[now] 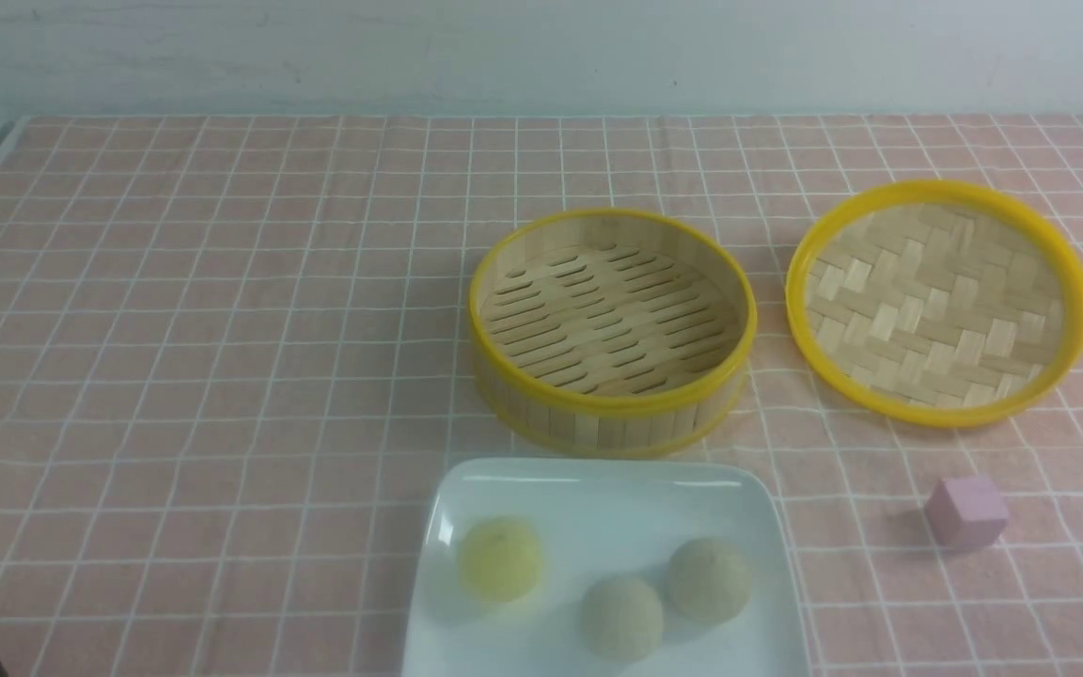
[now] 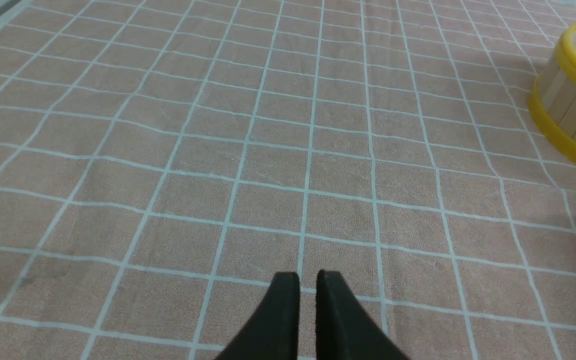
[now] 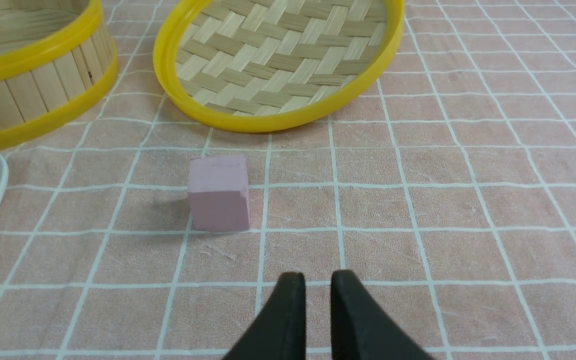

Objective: Put the steamed buns into the plate on the pink tablecloth.

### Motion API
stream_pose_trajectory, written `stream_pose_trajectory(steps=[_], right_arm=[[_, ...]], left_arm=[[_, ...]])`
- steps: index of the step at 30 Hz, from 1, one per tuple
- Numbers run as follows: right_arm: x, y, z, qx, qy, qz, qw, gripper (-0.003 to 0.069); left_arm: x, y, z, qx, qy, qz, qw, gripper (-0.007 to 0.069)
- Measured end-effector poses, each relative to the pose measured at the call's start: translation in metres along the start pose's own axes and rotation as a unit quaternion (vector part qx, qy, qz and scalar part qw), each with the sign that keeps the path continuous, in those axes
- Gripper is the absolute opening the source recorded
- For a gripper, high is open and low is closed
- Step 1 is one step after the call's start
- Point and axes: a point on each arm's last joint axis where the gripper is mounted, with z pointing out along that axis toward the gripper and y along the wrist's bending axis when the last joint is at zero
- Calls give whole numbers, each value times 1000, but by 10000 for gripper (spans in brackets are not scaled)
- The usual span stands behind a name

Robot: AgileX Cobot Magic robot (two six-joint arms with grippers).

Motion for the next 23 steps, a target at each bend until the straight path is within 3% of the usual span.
stream_pose_trajectory(steps=[23], right_arm=[[0, 0, 0, 0, 0, 0, 1000, 69]], left_arm=[[0, 0, 0, 0, 0, 0, 1000, 95]])
